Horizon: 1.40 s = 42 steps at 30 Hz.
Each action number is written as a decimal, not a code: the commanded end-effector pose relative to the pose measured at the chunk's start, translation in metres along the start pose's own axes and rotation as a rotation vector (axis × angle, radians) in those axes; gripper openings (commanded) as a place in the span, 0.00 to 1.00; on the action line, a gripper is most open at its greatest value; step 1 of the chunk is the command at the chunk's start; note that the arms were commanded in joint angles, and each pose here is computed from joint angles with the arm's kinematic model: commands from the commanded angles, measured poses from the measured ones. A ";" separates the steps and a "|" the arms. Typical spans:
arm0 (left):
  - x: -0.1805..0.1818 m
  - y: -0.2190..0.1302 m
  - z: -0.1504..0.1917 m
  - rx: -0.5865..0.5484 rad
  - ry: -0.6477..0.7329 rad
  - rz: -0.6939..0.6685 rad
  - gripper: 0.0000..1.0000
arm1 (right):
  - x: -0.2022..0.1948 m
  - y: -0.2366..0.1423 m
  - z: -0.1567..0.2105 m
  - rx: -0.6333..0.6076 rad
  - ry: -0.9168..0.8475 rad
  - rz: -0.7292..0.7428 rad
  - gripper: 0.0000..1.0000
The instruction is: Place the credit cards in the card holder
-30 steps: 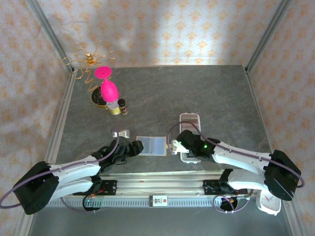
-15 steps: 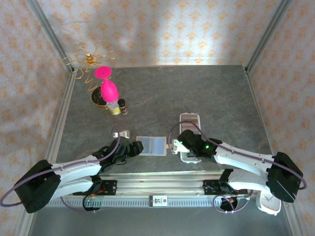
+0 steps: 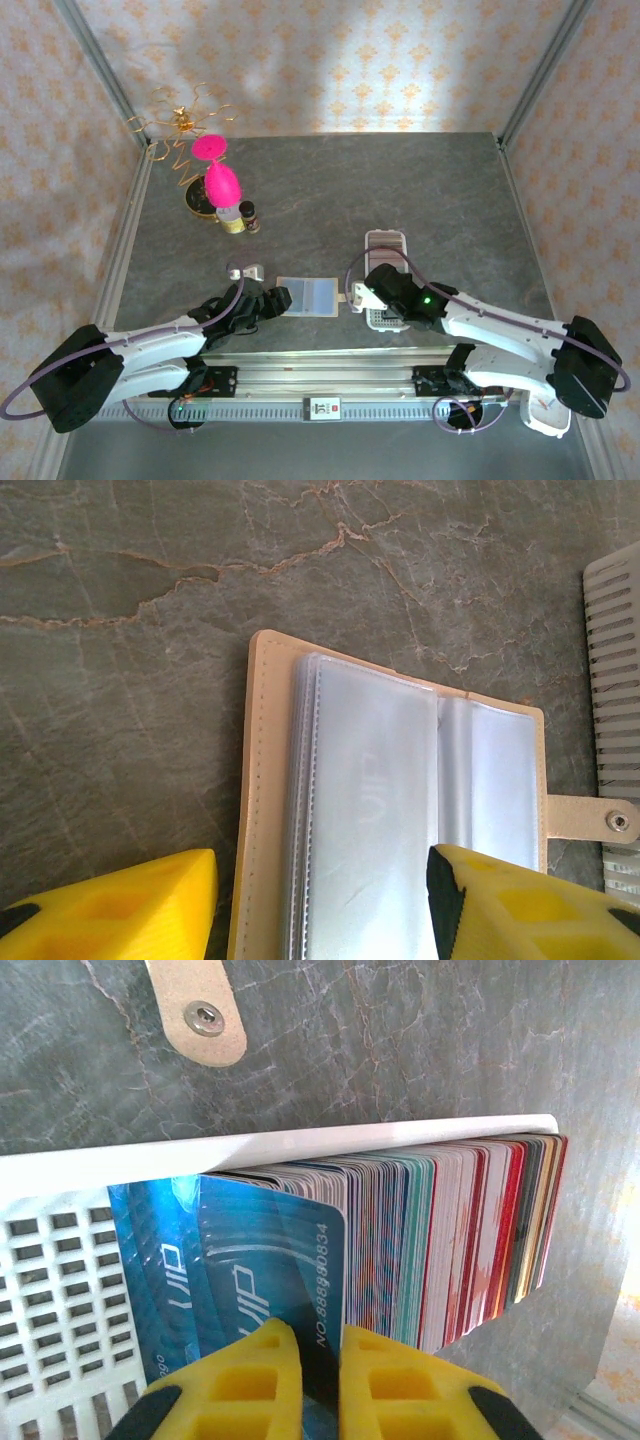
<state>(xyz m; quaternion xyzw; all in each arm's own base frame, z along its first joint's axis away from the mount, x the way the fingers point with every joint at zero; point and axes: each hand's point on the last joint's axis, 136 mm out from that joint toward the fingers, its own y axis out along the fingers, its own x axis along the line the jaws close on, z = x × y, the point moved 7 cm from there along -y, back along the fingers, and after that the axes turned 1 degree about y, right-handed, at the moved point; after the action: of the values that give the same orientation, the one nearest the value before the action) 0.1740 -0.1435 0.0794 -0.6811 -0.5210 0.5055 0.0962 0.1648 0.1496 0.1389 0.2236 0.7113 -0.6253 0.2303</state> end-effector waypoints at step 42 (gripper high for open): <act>-0.004 0.007 -0.008 0.033 0.098 -0.122 0.61 | -0.074 -0.087 -0.076 -0.835 1.343 -0.285 0.00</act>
<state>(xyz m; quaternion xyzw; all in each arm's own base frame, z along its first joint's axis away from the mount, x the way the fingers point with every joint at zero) 0.1826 -0.1474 0.0790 -0.6729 -0.5386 0.4859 0.1445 0.1549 0.2058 0.2523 0.3213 0.9260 -0.1481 -0.1317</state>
